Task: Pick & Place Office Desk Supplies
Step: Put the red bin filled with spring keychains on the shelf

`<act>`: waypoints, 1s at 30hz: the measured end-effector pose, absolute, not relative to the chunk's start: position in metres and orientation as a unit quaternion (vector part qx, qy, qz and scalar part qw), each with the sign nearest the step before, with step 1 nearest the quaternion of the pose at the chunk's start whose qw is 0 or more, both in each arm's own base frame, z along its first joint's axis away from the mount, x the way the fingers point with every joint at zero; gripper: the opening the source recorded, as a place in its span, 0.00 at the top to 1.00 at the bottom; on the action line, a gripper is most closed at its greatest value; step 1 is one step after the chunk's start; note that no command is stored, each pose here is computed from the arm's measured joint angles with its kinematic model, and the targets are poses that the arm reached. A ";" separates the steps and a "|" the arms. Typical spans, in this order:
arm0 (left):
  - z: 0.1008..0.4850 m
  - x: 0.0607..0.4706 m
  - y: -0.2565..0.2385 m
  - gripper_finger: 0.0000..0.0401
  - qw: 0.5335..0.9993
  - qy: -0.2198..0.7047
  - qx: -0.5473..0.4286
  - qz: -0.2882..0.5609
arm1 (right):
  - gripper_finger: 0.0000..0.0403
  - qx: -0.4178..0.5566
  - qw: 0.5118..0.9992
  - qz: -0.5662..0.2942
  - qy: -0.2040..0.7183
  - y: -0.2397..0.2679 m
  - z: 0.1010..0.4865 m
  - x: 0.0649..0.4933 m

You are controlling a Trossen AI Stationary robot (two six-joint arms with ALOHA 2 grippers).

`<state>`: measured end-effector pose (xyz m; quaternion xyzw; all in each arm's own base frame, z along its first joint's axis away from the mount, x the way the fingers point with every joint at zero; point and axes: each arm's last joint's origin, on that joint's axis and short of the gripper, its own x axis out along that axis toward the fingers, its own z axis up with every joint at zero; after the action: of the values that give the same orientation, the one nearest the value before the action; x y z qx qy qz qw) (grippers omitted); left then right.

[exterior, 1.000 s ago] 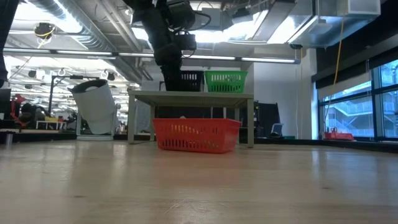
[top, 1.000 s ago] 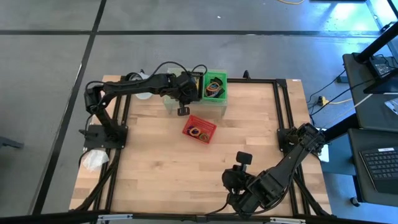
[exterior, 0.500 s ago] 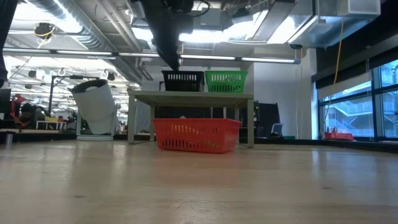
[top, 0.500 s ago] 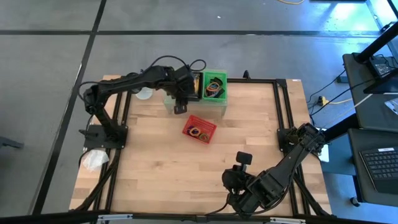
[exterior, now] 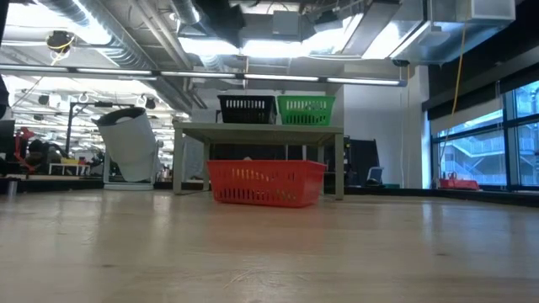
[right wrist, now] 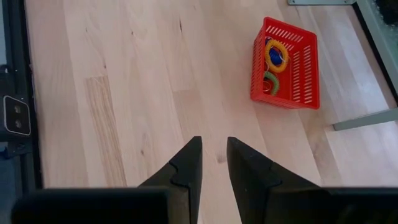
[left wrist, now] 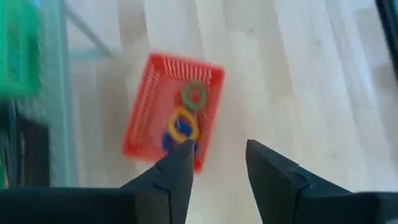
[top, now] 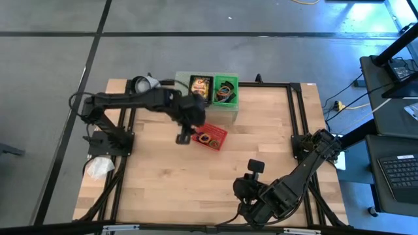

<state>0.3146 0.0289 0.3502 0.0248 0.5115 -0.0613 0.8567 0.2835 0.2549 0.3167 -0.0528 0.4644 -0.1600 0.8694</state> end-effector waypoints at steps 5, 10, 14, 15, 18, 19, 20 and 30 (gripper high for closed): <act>0.331 0.344 0.005 0.66 0.860 0.503 0.075 -0.030 | 0.81 -0.047 0.872 -0.158 0.461 0.256 0.317 0.284; 0.299 0.380 0.004 0.67 0.872 0.489 -0.017 0.036 | 0.81 -0.035 0.873 -0.161 0.459 0.257 0.317 0.285; 0.276 0.401 0.008 0.68 0.871 0.477 -0.069 0.091 | 0.81 -0.030 0.872 -0.156 0.464 0.258 0.317 0.283; 0.271 0.404 0.010 0.69 0.868 0.480 -0.082 0.099 | 0.81 -0.028 0.870 -0.153 0.467 0.258 0.317 0.283; 0.254 0.413 0.011 0.70 0.860 0.485 -0.111 0.111 | 0.81 -0.027 0.867 -0.144 0.476 0.260 0.316 0.281; 0.250 0.415 0.011 0.70 0.856 0.489 -0.122 0.114 | 0.81 -0.028 0.865 -0.142 0.481 0.261 0.316 0.280; 0.246 0.418 0.011 0.71 0.856 0.487 -0.134 0.113 | 0.81 -0.029 0.862 -0.145 0.485 0.260 0.316 0.278; 0.219 0.435 0.010 0.74 0.851 0.482 -0.170 0.121 | 0.81 0.000 0.866 -0.202 0.457 0.252 0.343 0.239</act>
<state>0.4350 0.0105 0.2187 -0.1698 0.4822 0.1212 0.8508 0.2386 0.2517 0.3427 -0.0004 0.4569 -0.2016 0.8664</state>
